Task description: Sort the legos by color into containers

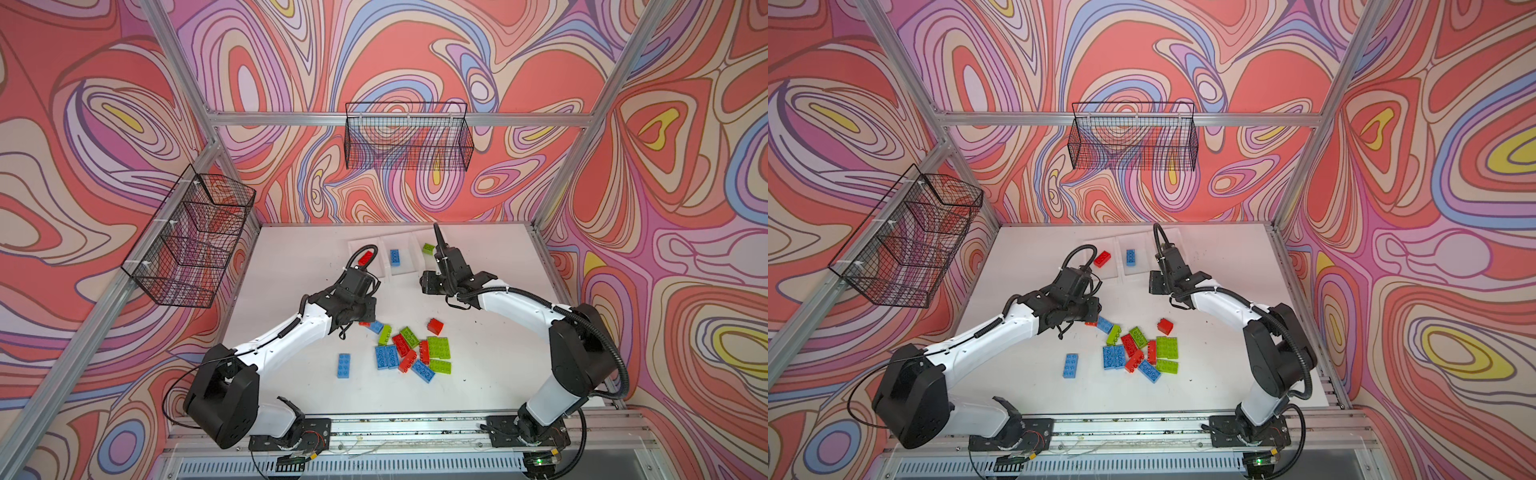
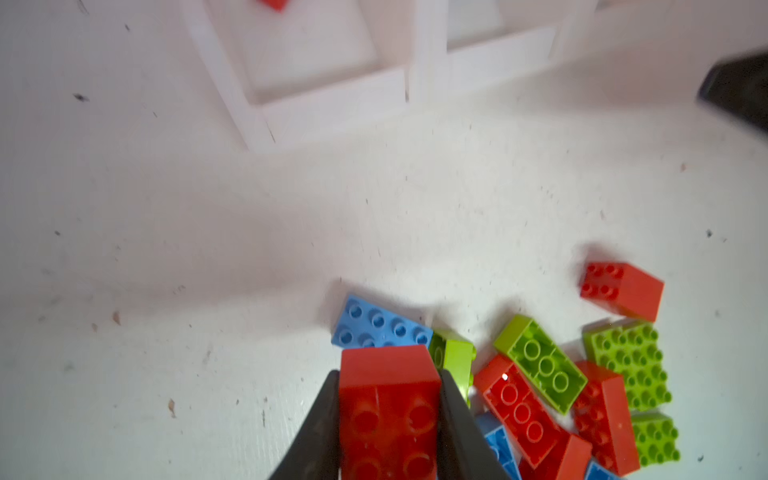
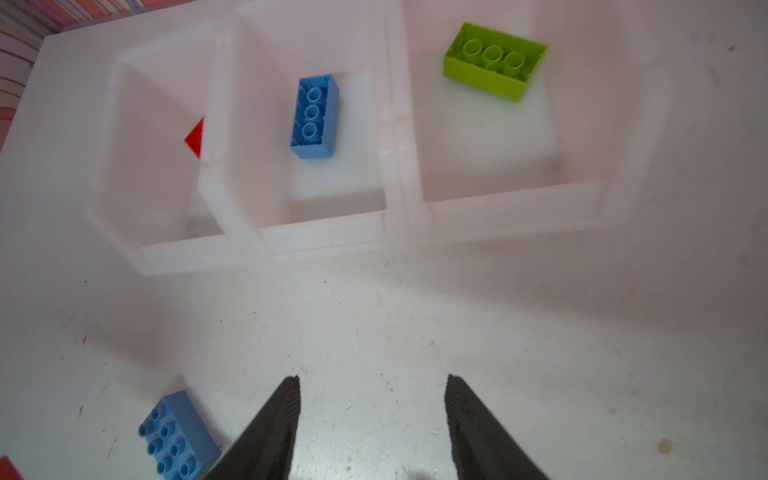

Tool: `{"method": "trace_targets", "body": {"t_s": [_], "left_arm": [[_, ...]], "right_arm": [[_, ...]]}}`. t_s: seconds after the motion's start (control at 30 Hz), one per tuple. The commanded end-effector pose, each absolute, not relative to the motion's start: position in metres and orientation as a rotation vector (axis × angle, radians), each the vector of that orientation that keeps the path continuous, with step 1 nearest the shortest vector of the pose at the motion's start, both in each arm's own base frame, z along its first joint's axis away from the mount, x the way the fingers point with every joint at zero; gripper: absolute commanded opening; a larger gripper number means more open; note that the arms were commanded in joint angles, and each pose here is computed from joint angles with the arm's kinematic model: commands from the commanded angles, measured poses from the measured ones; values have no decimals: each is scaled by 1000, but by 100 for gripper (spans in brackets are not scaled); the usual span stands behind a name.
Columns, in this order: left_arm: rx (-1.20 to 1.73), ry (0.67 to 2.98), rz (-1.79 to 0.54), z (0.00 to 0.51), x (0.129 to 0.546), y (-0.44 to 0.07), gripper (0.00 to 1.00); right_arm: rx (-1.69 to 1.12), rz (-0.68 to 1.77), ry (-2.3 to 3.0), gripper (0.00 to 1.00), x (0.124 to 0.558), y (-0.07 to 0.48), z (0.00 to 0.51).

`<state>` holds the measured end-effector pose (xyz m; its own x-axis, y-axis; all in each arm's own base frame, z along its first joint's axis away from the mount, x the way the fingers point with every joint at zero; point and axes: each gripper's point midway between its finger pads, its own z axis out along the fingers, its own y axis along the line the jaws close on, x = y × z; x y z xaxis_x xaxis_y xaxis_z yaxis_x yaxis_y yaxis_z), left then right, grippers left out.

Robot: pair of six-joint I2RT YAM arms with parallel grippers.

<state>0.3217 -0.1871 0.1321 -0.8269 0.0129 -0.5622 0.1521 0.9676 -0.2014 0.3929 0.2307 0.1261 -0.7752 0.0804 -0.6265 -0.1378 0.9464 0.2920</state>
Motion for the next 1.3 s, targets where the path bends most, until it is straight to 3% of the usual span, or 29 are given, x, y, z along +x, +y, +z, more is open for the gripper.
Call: {"method": "trace_targets", "body": {"t_s": [0.0, 0.27, 0.6, 0.67, 0.77, 0.87, 1.1, 1.27], "left_arm": [[136, 2420, -263, 156, 371, -183, 18], [109, 2407, -206, 138, 475, -178, 18], [121, 2449, -206, 100, 532, -193, 25], [106, 2448, -201, 99, 537, -190, 34], [70, 2438, -212, 106, 539, -184, 56], [65, 2400, -197, 124, 536, -178, 66], [6, 2272, -198, 190, 511, -147, 70], [-56, 2214, -229, 209, 479, -131, 69]], "right_arm": [[44, 501, 2389, 60, 383, 242, 128], [7, 570, 2430, 62, 350, 285, 118], [-6, 607, 2487, 63, 318, 325, 102], [-24, 616, 2497, 63, 313, 333, 100], [-50, 611, 2523, 64, 307, 342, 94], [-67, 622, 2533, 64, 303, 350, 94], [-153, 550, 2641, 67, 292, 366, 60], [-246, 449, 2700, 69, 280, 368, 46]]}}
